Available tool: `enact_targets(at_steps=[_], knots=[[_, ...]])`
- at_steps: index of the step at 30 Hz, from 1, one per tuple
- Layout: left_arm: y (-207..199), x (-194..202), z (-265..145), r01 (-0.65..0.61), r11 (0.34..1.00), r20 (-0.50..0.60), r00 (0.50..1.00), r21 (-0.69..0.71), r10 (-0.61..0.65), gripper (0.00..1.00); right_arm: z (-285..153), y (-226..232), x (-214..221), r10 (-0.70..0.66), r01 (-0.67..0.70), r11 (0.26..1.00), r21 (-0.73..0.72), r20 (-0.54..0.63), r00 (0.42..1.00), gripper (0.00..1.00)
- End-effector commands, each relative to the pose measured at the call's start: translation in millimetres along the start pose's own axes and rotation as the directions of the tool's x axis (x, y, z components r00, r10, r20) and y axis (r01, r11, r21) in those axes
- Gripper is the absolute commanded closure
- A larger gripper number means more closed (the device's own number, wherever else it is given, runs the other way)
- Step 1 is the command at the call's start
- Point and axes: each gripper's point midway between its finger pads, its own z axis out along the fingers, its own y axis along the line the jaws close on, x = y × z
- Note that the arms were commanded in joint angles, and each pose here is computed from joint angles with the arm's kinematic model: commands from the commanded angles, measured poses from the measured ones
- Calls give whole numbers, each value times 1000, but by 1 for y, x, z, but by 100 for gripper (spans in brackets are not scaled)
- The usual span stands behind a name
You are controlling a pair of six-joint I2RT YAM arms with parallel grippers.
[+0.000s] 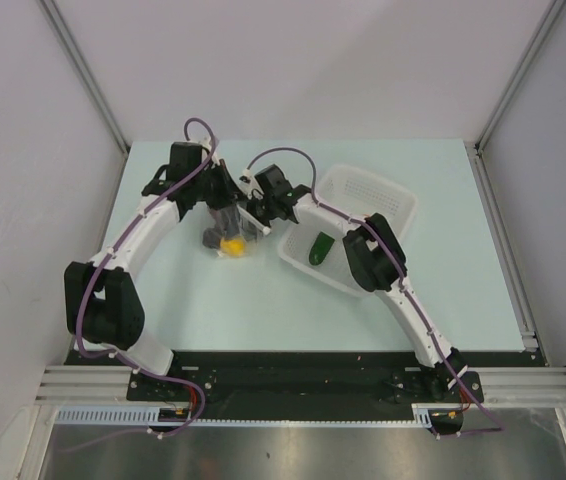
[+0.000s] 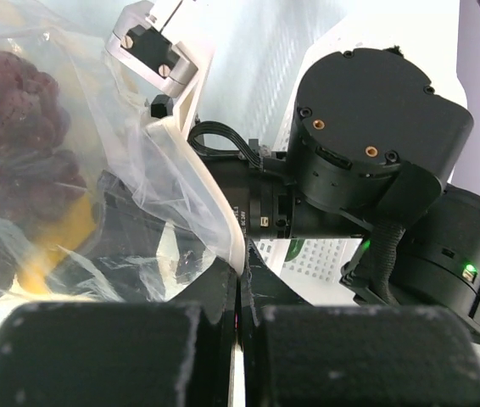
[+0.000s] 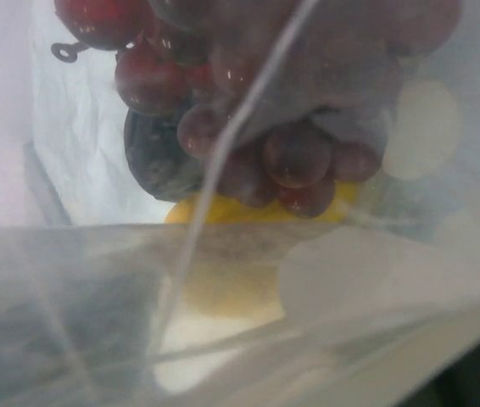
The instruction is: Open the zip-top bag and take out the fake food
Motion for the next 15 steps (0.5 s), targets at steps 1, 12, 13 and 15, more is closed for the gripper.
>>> enact_targets(at_steps=[1,12,13,15], knots=[[-26,-11,-17,-20,997,57,998,76,16,100,12,-11,7,65,-65,998,-3,-19,998,35],[-8,-11,-16,-13,1000,62,998,14,12,100,-43,12,-35,28,-29,1000,6,103,994,82],[-3,-11,-16,-8,1000,63,998,1,8,100,-49,13,-37,26,-28,999,19,105,994,82],[3,-11,-17,-6,1000,69,998,-13,7,100,-66,20,-47,-4,1,1000,28,135,991,82]])
